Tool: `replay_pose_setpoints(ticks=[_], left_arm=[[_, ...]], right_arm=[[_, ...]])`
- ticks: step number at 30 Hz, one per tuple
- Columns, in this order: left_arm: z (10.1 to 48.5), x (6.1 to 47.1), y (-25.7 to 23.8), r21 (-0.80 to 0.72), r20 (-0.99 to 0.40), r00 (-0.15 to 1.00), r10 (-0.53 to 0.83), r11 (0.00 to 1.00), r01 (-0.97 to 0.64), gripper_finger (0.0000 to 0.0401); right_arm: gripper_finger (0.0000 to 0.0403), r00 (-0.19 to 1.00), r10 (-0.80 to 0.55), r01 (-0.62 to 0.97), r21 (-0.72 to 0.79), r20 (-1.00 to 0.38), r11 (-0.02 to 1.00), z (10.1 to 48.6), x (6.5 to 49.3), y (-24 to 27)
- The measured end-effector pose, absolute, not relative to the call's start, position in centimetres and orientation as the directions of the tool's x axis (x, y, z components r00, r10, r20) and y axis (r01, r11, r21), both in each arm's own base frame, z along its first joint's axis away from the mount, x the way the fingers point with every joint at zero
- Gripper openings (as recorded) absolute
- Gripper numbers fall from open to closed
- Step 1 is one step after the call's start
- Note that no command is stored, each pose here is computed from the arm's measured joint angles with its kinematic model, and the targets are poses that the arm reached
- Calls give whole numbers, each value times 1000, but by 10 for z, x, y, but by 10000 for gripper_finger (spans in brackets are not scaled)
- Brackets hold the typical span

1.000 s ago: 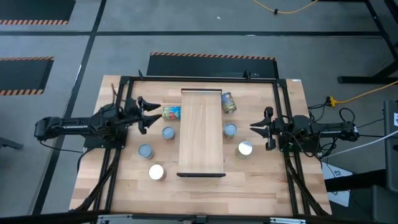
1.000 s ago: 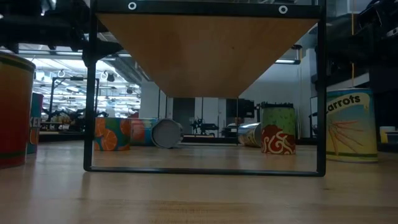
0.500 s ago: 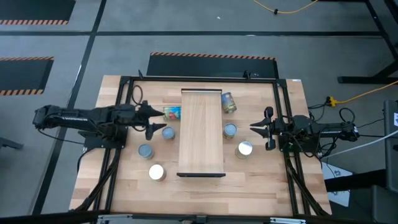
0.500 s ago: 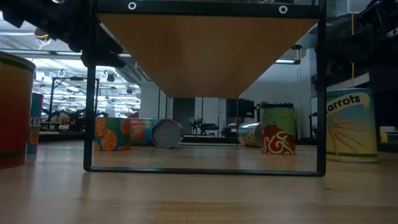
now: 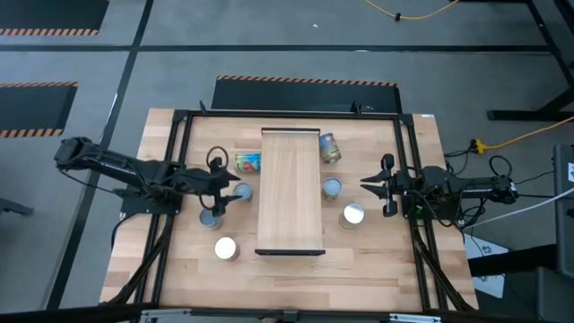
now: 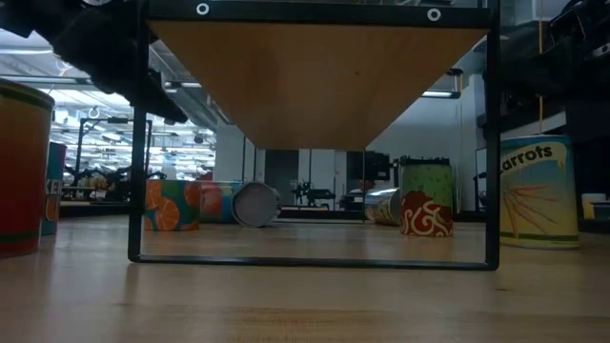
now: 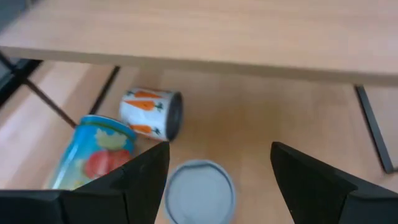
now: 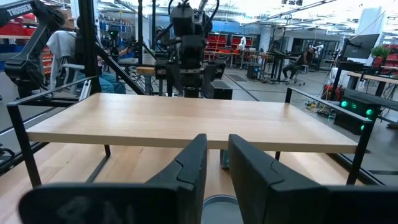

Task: Pick and place cans onto a shelf
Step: Put the canned orange on the shelf

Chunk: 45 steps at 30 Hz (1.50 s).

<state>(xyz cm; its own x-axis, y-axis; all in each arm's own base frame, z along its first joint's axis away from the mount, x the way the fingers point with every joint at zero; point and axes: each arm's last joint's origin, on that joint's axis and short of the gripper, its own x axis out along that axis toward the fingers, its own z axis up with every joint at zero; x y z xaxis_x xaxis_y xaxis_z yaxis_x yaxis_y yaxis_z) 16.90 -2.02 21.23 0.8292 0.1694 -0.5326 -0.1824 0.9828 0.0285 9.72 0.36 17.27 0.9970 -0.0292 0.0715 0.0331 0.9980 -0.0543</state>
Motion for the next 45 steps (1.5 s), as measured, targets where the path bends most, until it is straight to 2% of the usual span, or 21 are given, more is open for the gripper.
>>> replay_pose_setpoints(ticks=[15,26,45], left_arm=[[175,190,-33,90,-686,706,177,983,-158,273],[158,197,-34,129,-744,640,192,981,-144,269],[152,199,-34,169,-752,617,233,972,-161,174]], right_arm=[[72,997,-29,33,-54,72,998,173,97,4],[72,997,-29,33,-55,72,998,173,97,4],[72,997,-29,33,-54,72,998,173,97,4]])
